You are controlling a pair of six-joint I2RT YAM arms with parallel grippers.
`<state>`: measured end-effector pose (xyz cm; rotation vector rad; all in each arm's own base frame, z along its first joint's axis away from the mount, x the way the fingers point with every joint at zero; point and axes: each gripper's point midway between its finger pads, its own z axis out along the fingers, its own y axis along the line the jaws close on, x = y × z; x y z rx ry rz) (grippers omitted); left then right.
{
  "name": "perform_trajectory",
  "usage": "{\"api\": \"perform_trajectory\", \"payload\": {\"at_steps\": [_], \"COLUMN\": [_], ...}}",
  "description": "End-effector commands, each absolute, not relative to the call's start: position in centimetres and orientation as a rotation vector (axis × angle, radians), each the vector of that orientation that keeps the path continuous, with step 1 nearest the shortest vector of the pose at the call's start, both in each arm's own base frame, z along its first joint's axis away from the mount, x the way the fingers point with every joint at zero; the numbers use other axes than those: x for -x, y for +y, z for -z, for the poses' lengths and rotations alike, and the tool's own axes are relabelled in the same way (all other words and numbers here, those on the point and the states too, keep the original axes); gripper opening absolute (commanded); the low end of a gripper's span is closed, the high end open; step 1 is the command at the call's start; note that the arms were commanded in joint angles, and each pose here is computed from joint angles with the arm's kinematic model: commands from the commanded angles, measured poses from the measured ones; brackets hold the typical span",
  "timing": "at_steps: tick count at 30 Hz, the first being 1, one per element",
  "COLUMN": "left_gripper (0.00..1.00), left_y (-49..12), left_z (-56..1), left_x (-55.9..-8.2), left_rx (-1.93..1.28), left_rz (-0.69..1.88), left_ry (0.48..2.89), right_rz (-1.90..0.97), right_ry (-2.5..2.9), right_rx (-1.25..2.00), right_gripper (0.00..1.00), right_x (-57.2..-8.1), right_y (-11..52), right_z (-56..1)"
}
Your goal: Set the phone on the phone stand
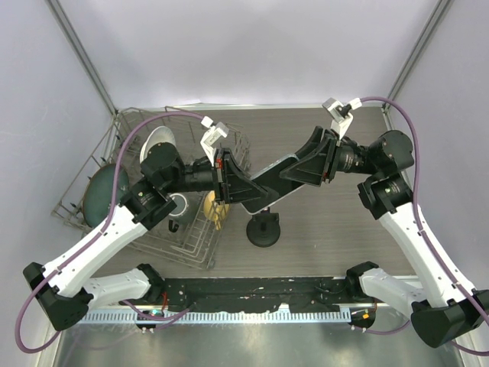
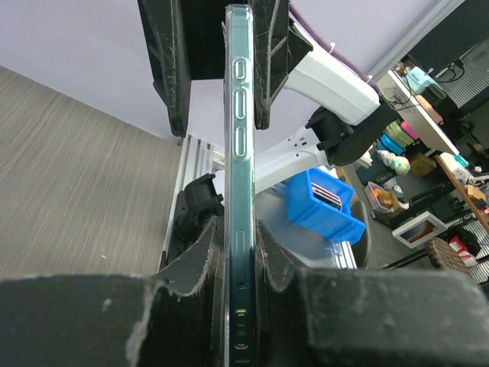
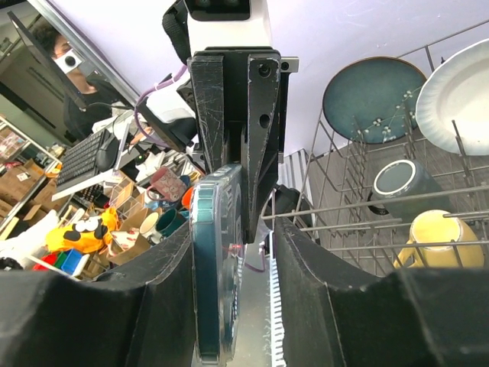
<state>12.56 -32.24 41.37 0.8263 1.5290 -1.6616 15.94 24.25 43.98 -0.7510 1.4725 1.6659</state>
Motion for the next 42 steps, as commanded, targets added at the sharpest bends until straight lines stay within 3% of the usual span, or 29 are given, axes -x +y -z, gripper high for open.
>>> {"api": "perform_trajectory", "payload": {"at_steps": [1,11,19,27,30,32,35,37,39,42], "left_gripper": [0.0,0.0,0.0,0.0,0.0,0.0,0.22,0.49,0.59,0.57], "left_y": [-31.4,-31.6,-31.6,-31.7,-31.8,-31.8,-31.4,-30.6,-29.7,-28.2], "left_z": [-44.9,-45.2,-45.0,-45.0,-45.0,-45.0,-43.9,-42.4,-40.3,-38.1], "left_x": [-10.9,-12.4,-13.1,-13.3,-13.4,-13.6,-14.6,-15.8,-16.4,-17.1], "left_rx": [-0.898,-0.805,-0.768,-0.745,-0.738,-0.729,-0.682,-0.622,-0.581,-0.562], "left_rz": [1.669,1.632,1.61,1.611,1.614,1.612,1.541,1.436,1.349,1.205], "left_ry": [1.34,1.377,1.396,1.403,1.411,1.417,1.488,1.569,1.679,1.781], "right_rz": [-1.691,-1.703,-1.682,-1.705,-1.706,-1.691,-1.581,-1.508,-1.376,-1.169], "right_ry": [1.44,1.447,1.436,1.436,1.415,1.365,1.353,1.356,1.415,1.43], "right_rx": [0.785,0.774,0.711,0.715,0.716,0.716,0.619,0.525,0.442,0.231], "right_gripper": [0.46,0.39,0.2,0.27,0.04,0.01,0.0,0.0,0.0,0.0], "right_x": [-15.3,-15.7,-16.5,-16.3,-16.1,-15.6,-16.9,-18.4,-19.9,-22.3], "right_y": [24.4,24.9,25.1,25.4,25.5,25.4,24.8,24.4,23.4,20.4], "right_z": [-44.5,-44.3,-44.6,-44.1,-44.3,-44.7,-45.0,-45.0,-44.2,-44.3]}}
